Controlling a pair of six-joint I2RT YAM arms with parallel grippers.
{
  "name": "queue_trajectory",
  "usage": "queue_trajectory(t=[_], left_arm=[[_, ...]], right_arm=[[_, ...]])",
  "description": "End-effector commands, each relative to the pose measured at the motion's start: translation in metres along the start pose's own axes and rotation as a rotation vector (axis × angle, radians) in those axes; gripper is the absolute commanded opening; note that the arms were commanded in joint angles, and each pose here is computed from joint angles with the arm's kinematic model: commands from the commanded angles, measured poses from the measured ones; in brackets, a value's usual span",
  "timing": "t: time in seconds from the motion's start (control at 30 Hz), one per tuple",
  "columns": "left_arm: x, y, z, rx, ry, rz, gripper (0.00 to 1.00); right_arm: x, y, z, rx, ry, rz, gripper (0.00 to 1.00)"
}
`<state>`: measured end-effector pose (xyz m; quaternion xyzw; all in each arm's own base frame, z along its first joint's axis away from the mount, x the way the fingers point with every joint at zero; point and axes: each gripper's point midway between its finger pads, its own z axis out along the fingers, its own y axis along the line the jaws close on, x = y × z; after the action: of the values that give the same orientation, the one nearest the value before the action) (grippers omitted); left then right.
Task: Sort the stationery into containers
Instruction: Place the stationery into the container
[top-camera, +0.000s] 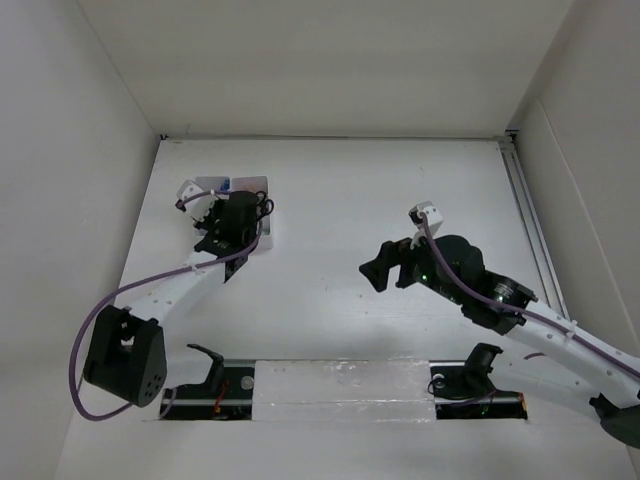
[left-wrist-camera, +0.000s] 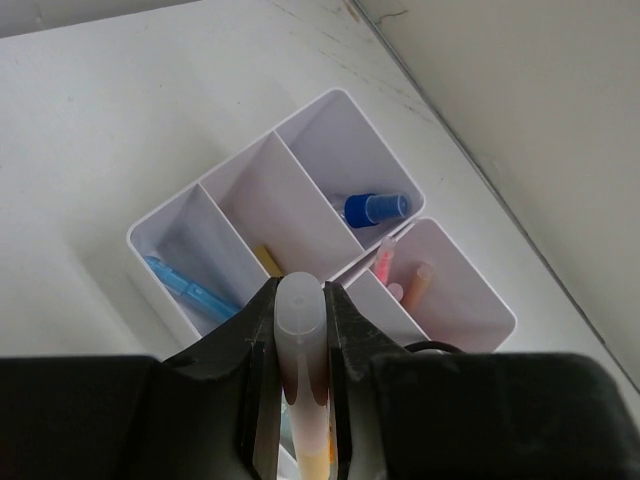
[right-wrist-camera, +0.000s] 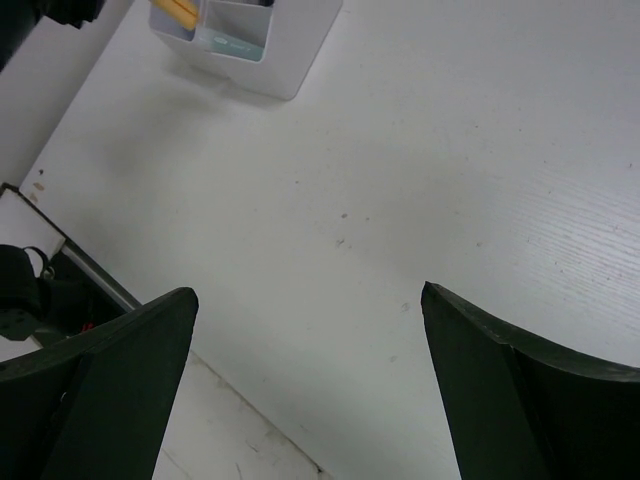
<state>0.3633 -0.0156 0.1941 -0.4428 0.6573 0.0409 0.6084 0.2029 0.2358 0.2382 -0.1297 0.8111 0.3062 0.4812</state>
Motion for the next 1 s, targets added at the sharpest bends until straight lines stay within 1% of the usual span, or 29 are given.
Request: queue_trajectory(t=[0.0, 0.27, 0.3, 0.5, 0.73, 0.87, 0.9, 0.97], left_arm=[[-0.006, -0.003, 0.005, -0.014, -0.053, -0.053, 0.00], [0.013, -0.008, 0.008, -0.030, -0.062, -0.015, 0.00], [0.011, -0.011, 0.008, -0.026, -0.065, -0.035, 0.00], [0.024, -0.015, 0.011, -0.014, -0.059, -0.035, 0.00], [0.024, -0.018, 0.013, -0.006, -0.075, -0.056, 0.00], [0.029, -0.017, 0.015, -0.011, -0.073, -0.033, 0.00], [0.030, -0.018, 0.016, -0.014, -0.071, -0.037, 0.01], [0.030, -0.018, 0.016, -0.014, -0.071, -0.037, 0.07]], right_arm=[[-0.005, 0.008, -0.011, -0.041, -0.016, 0.009, 1.00], [-0.008, 0.010, -0.021, -0.056, -0.024, 0.011, 1.00], [-0.008, 0.010, -0.021, -0.056, -0.024, 0.011, 1.00], [-0.015, 0.014, -0.027, -0.075, -0.037, 0.003, 1.00], [-0.014, 0.017, -0.027, -0.092, -0.028, 0.002, 1.00], [-0.014, 0.017, -0.027, -0.092, -0.029, -0.007, 1.00], [-0.013, 0.018, -0.027, -0.100, -0.025, -0.007, 1.00], [-0.011, 0.017, -0.028, -0.096, -0.017, -0.008, 1.00]])
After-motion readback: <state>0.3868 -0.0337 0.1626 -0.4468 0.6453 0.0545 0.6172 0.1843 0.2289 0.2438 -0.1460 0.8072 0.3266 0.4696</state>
